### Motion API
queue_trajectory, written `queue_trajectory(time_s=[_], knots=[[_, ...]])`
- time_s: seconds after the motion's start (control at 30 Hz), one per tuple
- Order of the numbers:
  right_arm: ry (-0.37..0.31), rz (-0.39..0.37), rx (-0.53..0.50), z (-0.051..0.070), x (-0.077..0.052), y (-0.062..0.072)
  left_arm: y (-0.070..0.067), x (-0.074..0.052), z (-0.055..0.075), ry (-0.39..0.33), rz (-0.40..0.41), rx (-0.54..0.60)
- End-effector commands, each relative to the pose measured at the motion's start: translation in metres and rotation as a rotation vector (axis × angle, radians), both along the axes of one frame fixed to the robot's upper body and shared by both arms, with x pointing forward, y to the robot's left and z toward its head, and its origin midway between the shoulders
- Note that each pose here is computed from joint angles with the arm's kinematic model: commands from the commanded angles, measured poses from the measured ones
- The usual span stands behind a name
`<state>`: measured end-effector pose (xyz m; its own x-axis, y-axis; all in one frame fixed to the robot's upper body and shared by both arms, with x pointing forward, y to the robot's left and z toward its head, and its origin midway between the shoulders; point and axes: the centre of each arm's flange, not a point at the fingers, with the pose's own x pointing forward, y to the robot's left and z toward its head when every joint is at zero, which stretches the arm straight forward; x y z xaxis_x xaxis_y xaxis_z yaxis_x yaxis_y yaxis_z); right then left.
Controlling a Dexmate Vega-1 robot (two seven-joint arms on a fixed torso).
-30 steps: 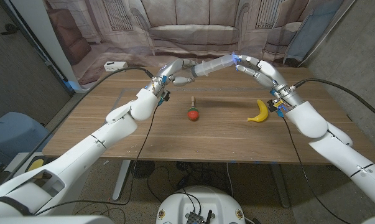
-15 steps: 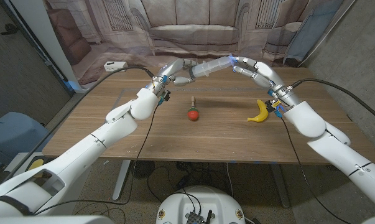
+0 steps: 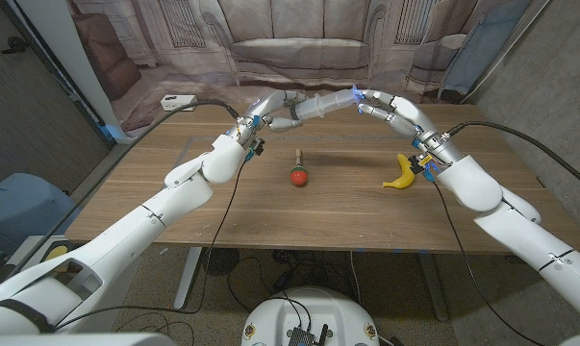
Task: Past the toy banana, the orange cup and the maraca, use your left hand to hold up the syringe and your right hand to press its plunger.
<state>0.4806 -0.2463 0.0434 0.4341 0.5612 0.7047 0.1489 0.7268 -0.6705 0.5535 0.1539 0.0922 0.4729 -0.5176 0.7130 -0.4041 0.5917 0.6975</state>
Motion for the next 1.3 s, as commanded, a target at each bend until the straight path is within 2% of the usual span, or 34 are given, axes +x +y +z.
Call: queue_trajectory(time_s=[0.03, 0.9, 1.3], knots=[[0.023, 0.001, -0.009, 0.000, 0.004, 0.003, 0.000, 0.003, 0.001, 0.002, 0.000, 0.000], [0.040, 0.010, -0.020, 0.000, 0.013, 0.003, -0.006, 0.011, 0.009, -0.001, -0.005, 0.014], [0.054, 0.027, -0.039, 0.000, 0.016, 0.008, -0.007, 0.010, 0.008, 0.003, -0.008, 0.007]])
